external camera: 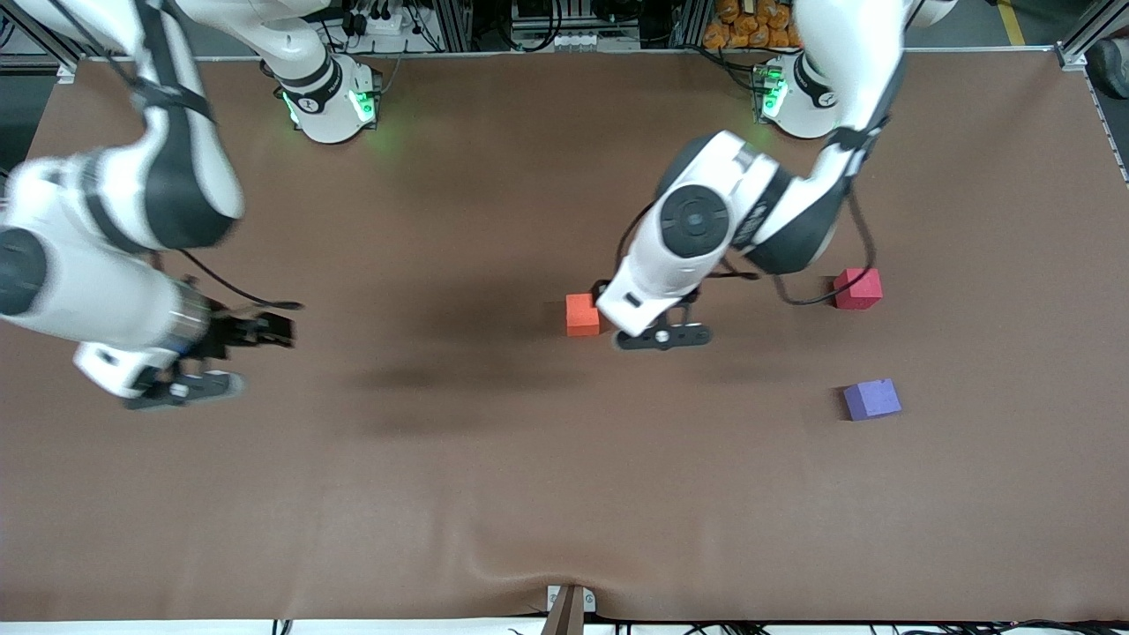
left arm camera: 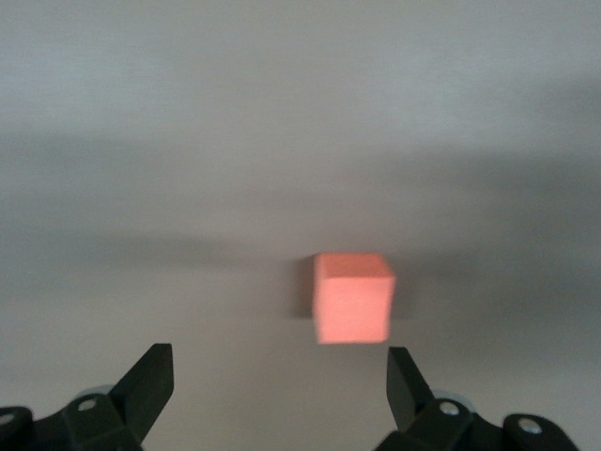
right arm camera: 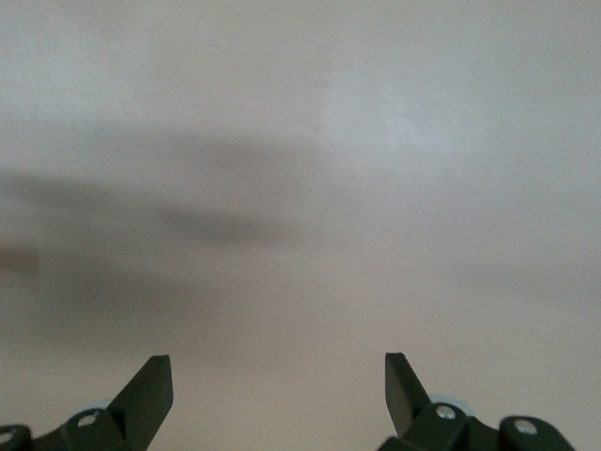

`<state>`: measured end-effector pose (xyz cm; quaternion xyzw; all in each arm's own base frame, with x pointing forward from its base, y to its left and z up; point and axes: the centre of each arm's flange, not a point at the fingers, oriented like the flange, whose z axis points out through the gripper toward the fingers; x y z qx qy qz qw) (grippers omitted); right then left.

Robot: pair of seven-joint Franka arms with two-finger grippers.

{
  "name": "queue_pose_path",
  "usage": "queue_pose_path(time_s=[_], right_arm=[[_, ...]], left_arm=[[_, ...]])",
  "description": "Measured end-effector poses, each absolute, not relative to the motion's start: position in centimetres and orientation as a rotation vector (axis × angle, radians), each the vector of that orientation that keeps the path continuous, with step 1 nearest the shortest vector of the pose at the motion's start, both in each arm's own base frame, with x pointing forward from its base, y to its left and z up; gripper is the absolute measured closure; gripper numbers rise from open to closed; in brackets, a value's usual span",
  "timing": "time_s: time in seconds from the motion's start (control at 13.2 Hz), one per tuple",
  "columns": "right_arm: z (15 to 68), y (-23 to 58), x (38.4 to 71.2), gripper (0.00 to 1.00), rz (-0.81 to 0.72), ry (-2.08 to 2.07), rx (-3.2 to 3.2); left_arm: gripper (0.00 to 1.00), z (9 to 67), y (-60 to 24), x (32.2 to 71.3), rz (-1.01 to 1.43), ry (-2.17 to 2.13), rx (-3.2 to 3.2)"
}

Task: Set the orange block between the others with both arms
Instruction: 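Grasp the orange cube with the left gripper while the right gripper withdraws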

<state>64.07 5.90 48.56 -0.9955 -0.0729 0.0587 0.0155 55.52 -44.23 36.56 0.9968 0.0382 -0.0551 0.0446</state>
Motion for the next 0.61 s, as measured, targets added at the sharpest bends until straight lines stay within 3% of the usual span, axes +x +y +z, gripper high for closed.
queue_pose_path(time_s=[0.3, 0.61], right_arm=[[55.4, 0.4, 60.6, 0.00, 0.170, -0.128, -3.092], [61.1, 0.0, 56.3, 0.00, 0.179, -0.024, -3.093]], left_arm=[[0.00, 28.7, -50.3, 52.0, -0.186, 0.121, 3.055], [0.00, 25.6, -51.1, 50.9, -0.145, 0.018, 3.142]])
